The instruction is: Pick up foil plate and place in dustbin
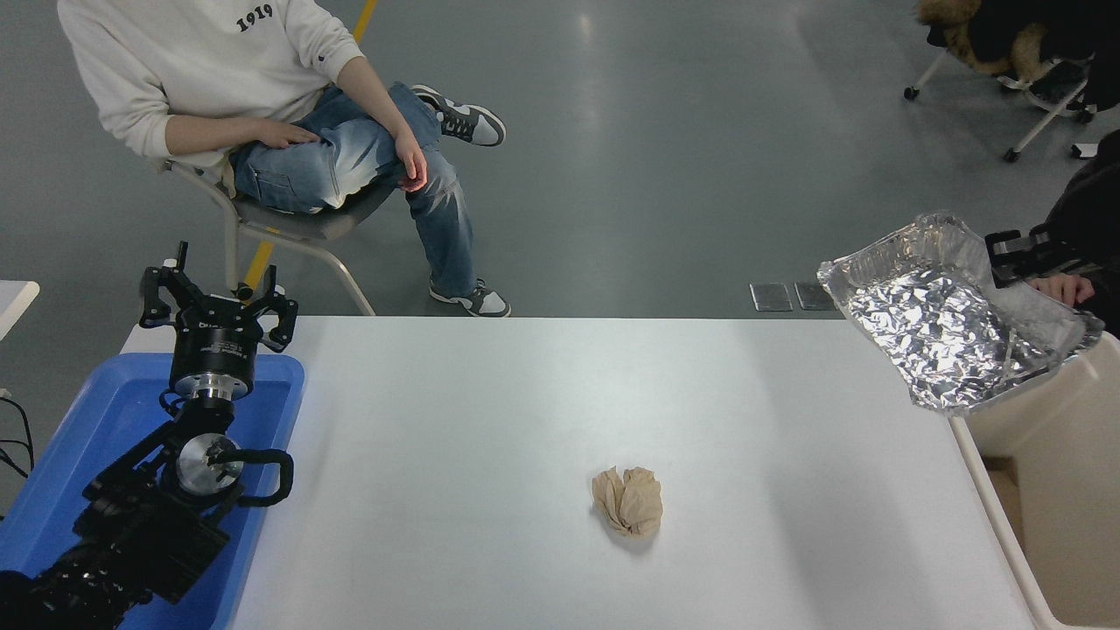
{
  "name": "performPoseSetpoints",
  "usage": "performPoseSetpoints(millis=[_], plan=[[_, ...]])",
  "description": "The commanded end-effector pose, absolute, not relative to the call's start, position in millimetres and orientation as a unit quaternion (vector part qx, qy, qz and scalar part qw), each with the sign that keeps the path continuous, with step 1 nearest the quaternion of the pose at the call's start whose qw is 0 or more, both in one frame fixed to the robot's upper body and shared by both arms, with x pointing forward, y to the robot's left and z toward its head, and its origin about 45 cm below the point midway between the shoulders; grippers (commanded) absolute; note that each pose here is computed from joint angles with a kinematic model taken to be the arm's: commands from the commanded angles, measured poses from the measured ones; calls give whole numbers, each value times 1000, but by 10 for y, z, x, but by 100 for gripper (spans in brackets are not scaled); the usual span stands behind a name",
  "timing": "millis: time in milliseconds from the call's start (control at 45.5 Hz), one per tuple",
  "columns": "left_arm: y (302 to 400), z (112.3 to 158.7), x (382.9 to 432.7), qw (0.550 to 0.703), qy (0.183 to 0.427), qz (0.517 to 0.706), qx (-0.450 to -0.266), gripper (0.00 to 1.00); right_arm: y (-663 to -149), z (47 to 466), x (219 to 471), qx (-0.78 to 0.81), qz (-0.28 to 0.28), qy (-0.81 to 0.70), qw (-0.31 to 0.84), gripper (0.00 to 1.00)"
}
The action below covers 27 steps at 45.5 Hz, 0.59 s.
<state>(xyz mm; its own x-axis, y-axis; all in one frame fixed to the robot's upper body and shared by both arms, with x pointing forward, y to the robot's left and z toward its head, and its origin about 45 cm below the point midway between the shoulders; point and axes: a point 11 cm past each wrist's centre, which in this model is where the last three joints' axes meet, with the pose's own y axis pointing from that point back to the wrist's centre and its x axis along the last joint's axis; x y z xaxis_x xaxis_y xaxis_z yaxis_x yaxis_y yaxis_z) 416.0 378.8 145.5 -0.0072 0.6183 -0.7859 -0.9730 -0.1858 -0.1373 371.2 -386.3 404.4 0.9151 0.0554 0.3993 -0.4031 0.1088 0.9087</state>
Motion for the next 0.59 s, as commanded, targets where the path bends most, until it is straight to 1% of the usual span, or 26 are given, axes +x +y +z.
performPoseSetpoints(millis=[0,110,198,286,374,440,505,571], plan=[[3786,1454,4160,594,234,670,-379,99,-4027,4218,3652,631,146,-141,748,0],[3786,1454,4160,594,234,670,-379,99,-4425,4299,3671,595,145,-168,772,0],[3786,1454,4160,594,234,670,-379,99,-4906,4250,3633,564,137,-192,791,0],[3787,1454,4160,593,234,670,-380,99,-5440,4160,3566,514,145,-206,820,0],[3787,1454,4160,593,234,670,-380,99,-6021,3932,3445,454,181,-201,849,0],[3787,1454,4160,593,234,670,-380,99,-6378,3843,3371,407,207,-196,868,0],[3787,1454,4160,593,234,670,-380,99,-6639,3696,3262,379,209,-199,879,0],[3787,1454,4160,593,234,670,-380,99,-6711,3409,3196,396,193,-236,866,0]])
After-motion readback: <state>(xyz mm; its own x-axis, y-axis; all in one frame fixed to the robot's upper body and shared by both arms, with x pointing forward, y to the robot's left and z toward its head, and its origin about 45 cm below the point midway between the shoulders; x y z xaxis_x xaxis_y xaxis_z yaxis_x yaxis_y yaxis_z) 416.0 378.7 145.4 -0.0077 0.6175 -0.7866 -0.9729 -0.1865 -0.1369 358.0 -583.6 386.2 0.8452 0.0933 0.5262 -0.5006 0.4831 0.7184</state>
